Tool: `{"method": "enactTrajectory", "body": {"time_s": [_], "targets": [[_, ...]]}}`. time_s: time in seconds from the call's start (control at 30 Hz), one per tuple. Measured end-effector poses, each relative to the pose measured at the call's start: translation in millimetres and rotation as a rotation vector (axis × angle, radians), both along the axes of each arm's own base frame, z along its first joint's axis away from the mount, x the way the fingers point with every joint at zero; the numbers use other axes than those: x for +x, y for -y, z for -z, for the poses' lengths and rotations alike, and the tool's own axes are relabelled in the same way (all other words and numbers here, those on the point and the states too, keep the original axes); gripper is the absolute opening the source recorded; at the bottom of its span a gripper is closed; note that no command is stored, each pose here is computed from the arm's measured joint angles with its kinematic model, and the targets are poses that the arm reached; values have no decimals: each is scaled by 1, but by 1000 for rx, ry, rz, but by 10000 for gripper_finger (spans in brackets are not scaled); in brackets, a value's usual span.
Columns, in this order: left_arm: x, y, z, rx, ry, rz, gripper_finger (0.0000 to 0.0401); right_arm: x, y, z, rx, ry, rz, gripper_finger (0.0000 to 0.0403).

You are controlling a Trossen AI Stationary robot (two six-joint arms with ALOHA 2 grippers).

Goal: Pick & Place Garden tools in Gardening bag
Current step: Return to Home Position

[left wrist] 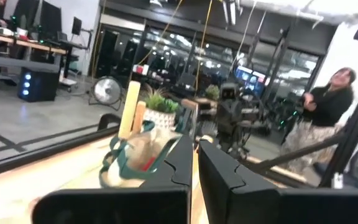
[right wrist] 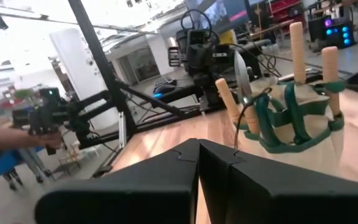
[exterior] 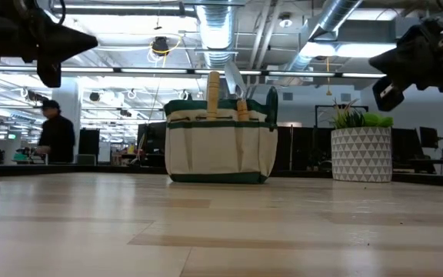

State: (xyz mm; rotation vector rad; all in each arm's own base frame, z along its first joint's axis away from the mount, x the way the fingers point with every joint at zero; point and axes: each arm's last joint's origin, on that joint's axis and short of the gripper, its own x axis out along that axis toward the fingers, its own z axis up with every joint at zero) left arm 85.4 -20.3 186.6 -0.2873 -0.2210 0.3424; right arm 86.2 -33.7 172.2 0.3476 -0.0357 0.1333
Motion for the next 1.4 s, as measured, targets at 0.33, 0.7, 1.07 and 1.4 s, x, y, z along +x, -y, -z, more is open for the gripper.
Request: {"method": "enactTrajectory", "body": {"time_s": [0.33,0.7,1.07,1.4], "targets": [[-1,-2,3,139,-104,-119,1,0,0,1,-25,-1,-8,0],[-1,-3,3,134,-102,-129,4,0,0,1,-24,-2,-7,0],[-1,-3,3,130,-98,-132,4,0,0,1,-23,-3,-7,0],[-1,-3,2,127,-92,-131,3,0,0,1,-23,-3,-6,0]]}}
